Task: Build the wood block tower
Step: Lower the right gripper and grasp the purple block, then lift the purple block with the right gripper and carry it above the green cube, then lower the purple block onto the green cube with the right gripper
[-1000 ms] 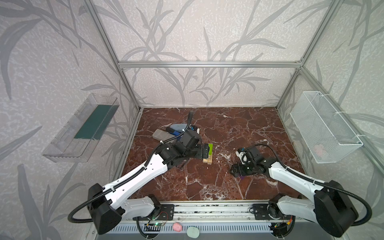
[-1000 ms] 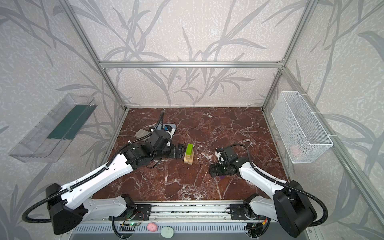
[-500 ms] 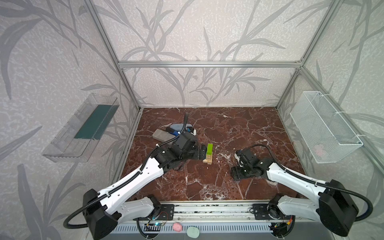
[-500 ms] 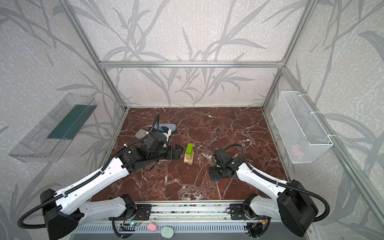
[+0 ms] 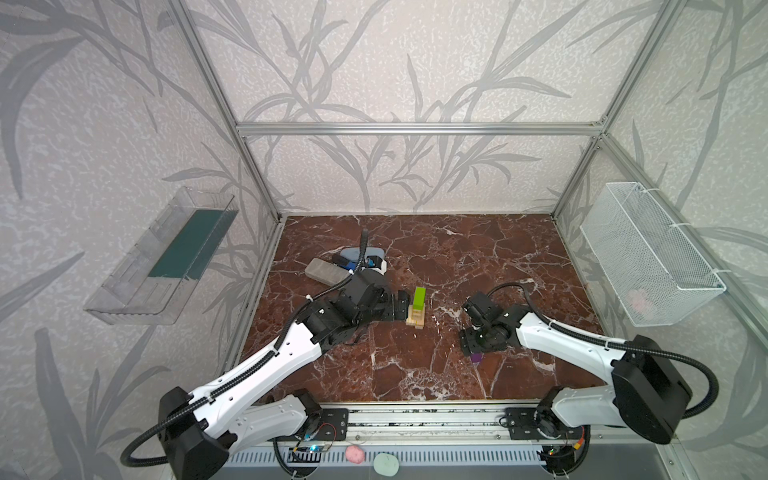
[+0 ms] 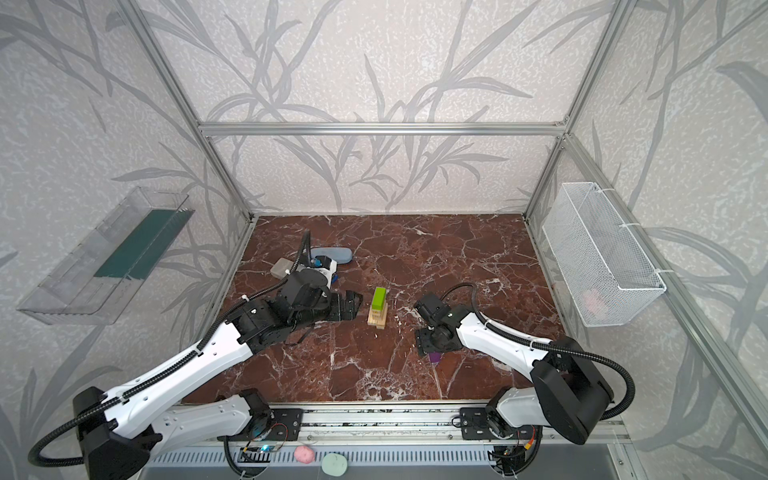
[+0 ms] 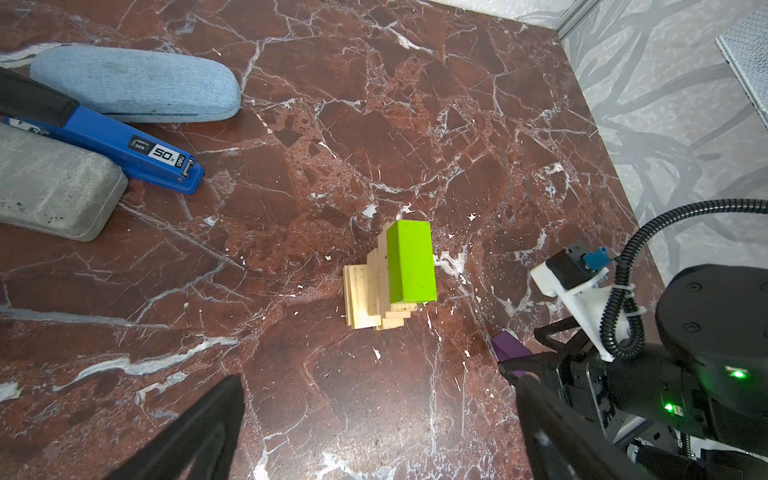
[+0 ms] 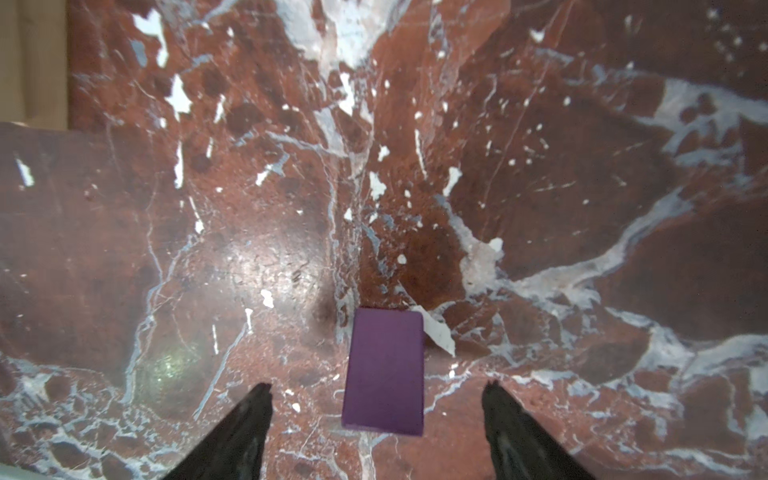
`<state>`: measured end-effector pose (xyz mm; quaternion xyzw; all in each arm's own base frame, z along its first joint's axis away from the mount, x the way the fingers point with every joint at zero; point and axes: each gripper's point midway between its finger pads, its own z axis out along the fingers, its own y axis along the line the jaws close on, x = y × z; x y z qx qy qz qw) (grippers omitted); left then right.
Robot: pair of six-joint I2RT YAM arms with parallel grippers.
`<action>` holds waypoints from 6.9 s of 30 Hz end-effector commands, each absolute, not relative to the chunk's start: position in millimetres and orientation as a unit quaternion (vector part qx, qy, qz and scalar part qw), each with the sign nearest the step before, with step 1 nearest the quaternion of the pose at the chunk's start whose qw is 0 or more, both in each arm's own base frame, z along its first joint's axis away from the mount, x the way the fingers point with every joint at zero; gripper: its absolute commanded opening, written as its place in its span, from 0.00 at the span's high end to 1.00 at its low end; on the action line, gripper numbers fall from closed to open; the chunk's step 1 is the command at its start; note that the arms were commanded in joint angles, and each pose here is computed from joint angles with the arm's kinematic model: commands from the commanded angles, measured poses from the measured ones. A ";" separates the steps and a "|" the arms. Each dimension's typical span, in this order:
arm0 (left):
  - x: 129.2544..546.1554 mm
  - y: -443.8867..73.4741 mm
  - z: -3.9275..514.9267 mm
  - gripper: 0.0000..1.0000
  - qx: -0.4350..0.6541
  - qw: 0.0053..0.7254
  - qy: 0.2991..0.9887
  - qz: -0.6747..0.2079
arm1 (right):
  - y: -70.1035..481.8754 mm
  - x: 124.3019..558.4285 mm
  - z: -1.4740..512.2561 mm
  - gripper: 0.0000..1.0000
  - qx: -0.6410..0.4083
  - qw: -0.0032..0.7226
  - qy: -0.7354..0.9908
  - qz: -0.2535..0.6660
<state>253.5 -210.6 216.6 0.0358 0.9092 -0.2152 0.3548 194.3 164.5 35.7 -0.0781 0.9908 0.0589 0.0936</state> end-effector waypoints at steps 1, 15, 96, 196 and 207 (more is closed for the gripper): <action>253.6 -213.9 221.6 0.01 0.036 0.362 0.902 -0.234 | 162.8 191.8 30.8 0.25 -0.070 0.084 0.993 0.043; 248.7 -218.8 211.8 0.00 0.067 0.337 0.911 -0.227 | 161.0 191.3 21.4 0.39 -0.086 0.086 0.992 0.011; 246.7 -135.3 169.4 0.01 -0.024 0.377 0.913 -0.152 | 281.4 288.5 202.0 0.91 0.049 0.184 0.981 0.028; 241.1 -119.9 159.2 0.01 -0.040 0.385 0.912 -0.138 | 312.8 310.9 139.7 0.90 0.128 0.168 0.977 -0.023; 241.1 -119.6 159.4 0.00 -0.040 0.386 0.911 -0.137 | 318.5 312.6 138.3 0.85 0.127 0.167 0.978 -0.014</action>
